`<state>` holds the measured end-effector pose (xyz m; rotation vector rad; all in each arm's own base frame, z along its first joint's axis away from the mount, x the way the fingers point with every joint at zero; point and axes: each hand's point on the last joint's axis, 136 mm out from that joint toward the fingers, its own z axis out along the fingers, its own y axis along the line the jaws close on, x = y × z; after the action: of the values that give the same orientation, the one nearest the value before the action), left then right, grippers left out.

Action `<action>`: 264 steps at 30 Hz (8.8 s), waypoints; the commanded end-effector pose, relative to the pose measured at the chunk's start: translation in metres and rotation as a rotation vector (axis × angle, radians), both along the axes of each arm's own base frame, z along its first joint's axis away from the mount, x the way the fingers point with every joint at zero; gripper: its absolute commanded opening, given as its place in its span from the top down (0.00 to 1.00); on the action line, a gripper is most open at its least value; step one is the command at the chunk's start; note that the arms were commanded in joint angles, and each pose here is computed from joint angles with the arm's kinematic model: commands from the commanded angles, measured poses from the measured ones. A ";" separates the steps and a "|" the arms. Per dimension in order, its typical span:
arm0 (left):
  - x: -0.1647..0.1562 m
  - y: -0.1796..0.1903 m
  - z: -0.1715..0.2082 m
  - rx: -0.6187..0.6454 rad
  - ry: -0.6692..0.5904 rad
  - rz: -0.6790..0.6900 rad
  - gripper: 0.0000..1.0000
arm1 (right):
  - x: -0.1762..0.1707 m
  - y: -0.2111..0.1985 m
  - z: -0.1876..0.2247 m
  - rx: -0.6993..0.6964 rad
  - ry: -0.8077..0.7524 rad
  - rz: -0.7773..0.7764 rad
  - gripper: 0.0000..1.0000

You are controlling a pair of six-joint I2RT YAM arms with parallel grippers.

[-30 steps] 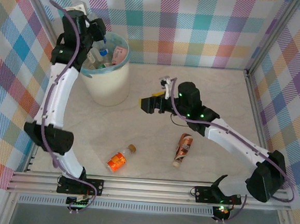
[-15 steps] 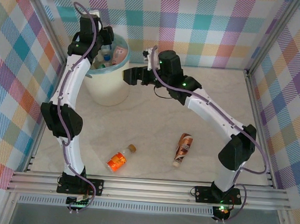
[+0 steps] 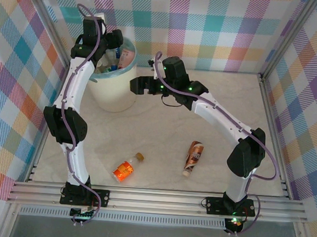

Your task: Put the plastic bottles in the bin

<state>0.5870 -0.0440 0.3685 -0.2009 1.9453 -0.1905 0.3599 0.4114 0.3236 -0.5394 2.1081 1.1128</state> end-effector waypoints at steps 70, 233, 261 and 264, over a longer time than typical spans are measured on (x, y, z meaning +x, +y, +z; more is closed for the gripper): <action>-0.016 0.009 -0.006 -0.014 0.182 -0.023 0.27 | -0.045 0.002 -0.006 -0.030 0.082 0.042 0.07; -0.169 -0.031 0.141 0.065 -0.212 0.018 0.55 | -0.085 -0.126 -0.028 -0.009 -0.223 -0.163 0.01; -0.116 0.080 0.030 0.078 0.038 0.244 0.20 | -0.087 -0.122 -0.046 -0.016 -0.152 -0.154 0.03; -0.118 0.082 0.033 0.080 0.031 0.256 0.19 | -0.087 -0.121 -0.047 -0.015 -0.151 -0.152 0.03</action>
<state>0.4792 0.0309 0.3797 -0.3733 1.9989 0.0656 0.2739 0.2855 0.2704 -0.4445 2.0113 0.9115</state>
